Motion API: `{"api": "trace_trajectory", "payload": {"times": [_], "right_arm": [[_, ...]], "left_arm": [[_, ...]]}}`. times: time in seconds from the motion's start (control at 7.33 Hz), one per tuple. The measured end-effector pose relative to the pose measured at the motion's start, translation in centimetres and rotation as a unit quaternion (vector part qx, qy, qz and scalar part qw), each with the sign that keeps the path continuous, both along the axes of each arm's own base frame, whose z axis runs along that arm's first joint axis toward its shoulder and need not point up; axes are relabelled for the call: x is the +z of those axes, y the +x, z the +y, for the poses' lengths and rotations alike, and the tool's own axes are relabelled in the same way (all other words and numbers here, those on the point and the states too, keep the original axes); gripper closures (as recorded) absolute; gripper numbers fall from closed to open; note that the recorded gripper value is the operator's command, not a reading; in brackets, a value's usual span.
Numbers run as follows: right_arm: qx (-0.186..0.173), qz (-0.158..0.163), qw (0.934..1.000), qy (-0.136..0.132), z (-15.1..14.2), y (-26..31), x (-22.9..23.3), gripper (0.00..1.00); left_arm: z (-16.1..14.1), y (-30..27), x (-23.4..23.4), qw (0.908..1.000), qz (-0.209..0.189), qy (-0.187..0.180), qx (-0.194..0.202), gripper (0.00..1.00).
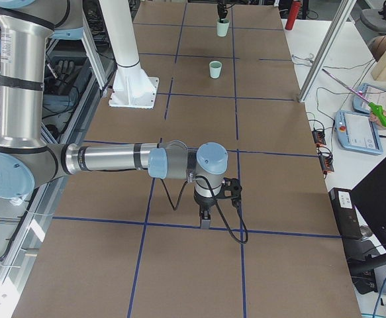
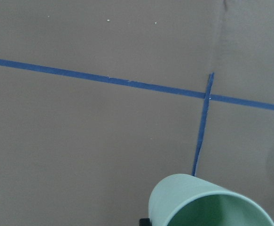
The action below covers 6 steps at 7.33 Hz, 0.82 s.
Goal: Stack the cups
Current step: 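Lift the held cup and carry it over the other green cup, then lower the held cup into the other cup and open the left gripper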
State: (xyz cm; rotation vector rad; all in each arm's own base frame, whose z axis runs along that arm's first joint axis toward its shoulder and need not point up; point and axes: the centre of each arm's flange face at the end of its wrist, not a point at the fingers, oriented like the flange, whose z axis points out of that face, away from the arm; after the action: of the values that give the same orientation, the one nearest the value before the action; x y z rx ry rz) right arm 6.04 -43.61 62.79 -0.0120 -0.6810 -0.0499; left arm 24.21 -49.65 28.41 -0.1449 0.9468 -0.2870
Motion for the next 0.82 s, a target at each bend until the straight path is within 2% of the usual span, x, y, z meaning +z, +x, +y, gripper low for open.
{"api": "trace_trajectory", "payload": {"times": [0.27, 0.82], "right_arm": [[0.000, 0.000, 1.0000, 0.000, 0.0, 0.0, 0.0, 0.00], [0.000, 0.000, 1.0000, 0.000, 0.0, 0.0, 0.0, 0.00]], "left_arm": [[0.1, 6.0, -2.7, 0.9996, 0.008, -0.024, 0.014, 1.00], [-1.1, 11.5, -1.9, 0.9992, 0.015, -0.032, 0.021, 1.00]]}}
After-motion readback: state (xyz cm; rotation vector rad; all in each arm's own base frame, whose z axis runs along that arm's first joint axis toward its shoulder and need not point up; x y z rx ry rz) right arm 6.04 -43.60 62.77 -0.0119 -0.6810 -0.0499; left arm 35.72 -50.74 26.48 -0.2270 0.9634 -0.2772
